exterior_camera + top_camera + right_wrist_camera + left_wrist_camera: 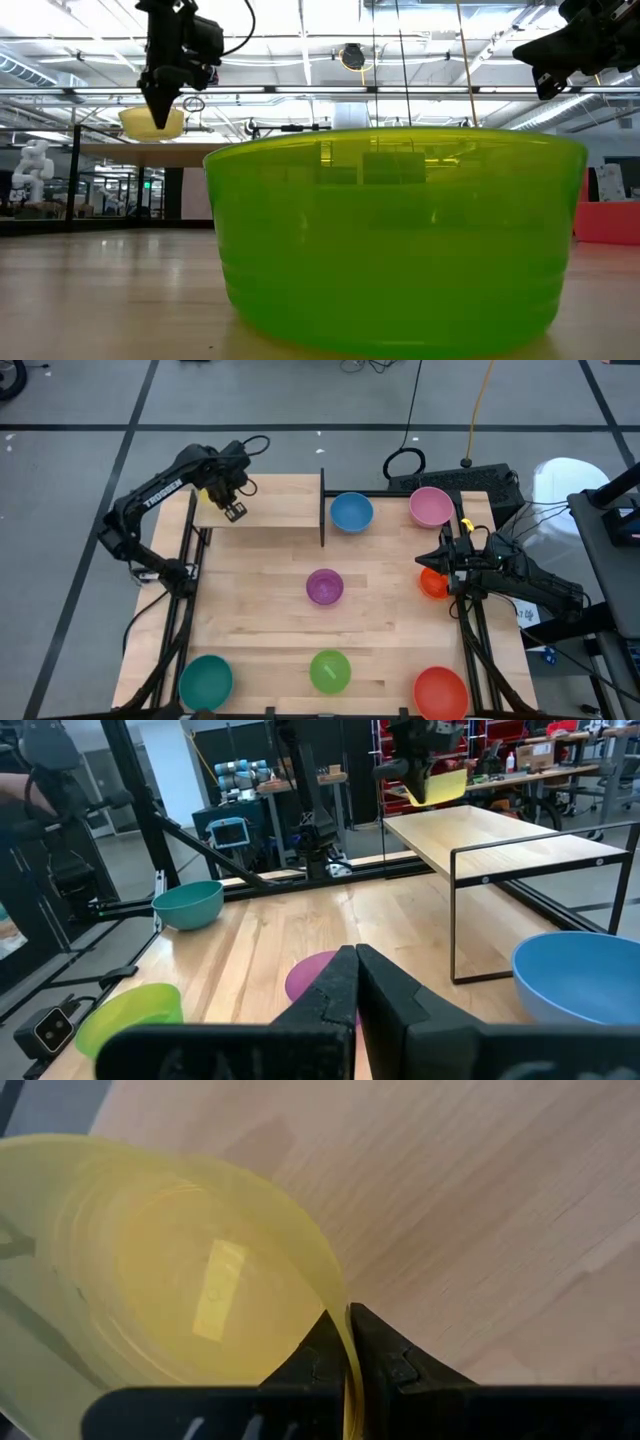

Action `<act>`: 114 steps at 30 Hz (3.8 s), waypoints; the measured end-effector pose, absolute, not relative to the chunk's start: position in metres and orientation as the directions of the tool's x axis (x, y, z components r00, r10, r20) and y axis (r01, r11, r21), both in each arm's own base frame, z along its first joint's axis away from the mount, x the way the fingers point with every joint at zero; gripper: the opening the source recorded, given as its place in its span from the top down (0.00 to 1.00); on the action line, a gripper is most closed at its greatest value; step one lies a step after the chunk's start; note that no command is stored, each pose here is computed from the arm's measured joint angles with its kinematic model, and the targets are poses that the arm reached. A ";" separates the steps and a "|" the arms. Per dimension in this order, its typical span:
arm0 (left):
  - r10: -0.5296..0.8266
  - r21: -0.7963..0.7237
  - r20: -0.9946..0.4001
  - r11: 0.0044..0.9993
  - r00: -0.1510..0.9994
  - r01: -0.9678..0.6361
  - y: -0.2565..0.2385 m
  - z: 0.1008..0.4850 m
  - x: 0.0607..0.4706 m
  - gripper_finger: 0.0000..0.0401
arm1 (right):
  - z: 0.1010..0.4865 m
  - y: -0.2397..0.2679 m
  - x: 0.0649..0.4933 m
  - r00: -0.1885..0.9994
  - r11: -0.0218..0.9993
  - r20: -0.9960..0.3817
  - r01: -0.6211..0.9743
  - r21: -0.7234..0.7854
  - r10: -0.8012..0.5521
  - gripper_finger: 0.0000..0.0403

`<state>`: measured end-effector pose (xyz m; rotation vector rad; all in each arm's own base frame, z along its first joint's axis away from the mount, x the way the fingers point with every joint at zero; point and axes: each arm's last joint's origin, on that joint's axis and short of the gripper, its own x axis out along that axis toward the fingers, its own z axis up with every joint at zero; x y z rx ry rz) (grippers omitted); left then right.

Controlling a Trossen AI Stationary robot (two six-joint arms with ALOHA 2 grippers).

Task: Place and stack bowls onto a shelf
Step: Put the yellow bowl on the shelf, then put the pink bowl on the shelf

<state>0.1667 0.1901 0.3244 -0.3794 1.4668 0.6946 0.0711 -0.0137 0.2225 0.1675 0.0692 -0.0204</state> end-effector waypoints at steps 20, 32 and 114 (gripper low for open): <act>0.168 0.144 -0.985 0.743 -0.027 -0.654 0.196 0.323 0.162 0.99 | 0.222 -0.014 0.071 0.997 0.986 -0.071 0.026 0.165 -0.015 1.00; 0.059 0.094 -0.995 0.754 -0.075 -0.650 0.211 0.297 0.175 0.89 | 0.222 -0.014 0.071 0.997 0.986 -0.071 0.026 0.165 -0.015 1.00; 0.396 0.052 -0.840 0.740 0.372 -0.671 0.076 0.405 0.097 0.84 | 0.272 -0.078 0.124 0.160 0.767 -0.880 0.574 -0.286 -0.448 0.75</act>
